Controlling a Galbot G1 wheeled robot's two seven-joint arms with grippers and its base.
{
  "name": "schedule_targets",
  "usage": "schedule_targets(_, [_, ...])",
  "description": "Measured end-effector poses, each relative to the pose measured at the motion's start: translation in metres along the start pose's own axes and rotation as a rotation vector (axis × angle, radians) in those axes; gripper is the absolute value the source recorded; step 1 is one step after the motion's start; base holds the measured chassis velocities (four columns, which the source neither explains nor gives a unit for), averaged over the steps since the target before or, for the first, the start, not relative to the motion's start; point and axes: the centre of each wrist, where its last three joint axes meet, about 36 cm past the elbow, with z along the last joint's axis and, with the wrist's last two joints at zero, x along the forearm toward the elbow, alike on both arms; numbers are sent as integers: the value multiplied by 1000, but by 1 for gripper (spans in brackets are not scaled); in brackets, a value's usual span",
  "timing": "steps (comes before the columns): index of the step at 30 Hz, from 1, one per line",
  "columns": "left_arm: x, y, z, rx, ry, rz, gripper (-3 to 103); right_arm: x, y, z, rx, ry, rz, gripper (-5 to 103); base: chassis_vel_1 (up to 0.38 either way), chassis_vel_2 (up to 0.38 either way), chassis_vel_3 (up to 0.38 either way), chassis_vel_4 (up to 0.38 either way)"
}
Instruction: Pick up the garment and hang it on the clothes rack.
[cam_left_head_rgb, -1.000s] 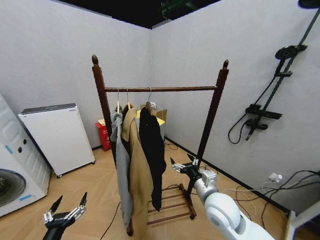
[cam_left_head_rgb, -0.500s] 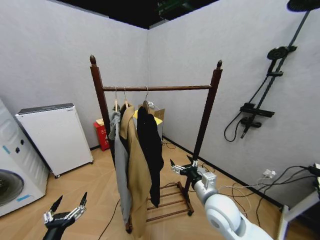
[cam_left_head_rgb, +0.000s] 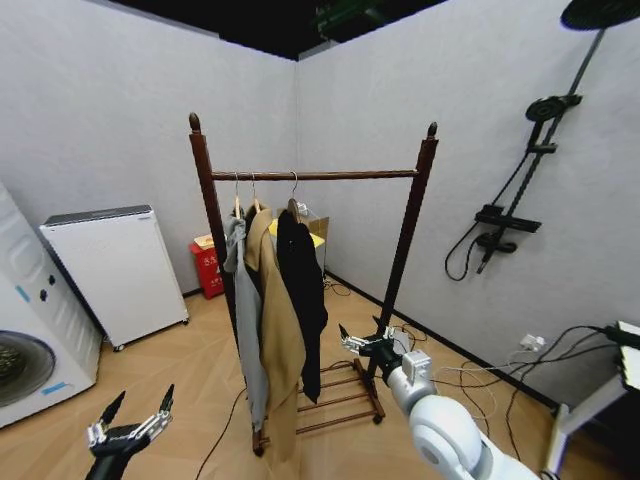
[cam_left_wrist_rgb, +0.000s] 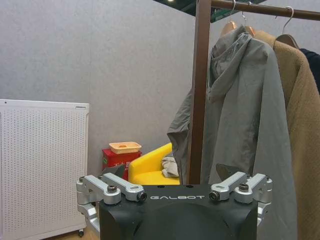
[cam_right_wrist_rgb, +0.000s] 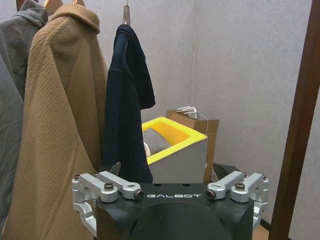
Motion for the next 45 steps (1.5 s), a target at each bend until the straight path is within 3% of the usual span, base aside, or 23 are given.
schedule_targets(45, [0,0,0,0,0,0,100,6,3,8,-7,6,-12,100,-6,-180,-175,-7])
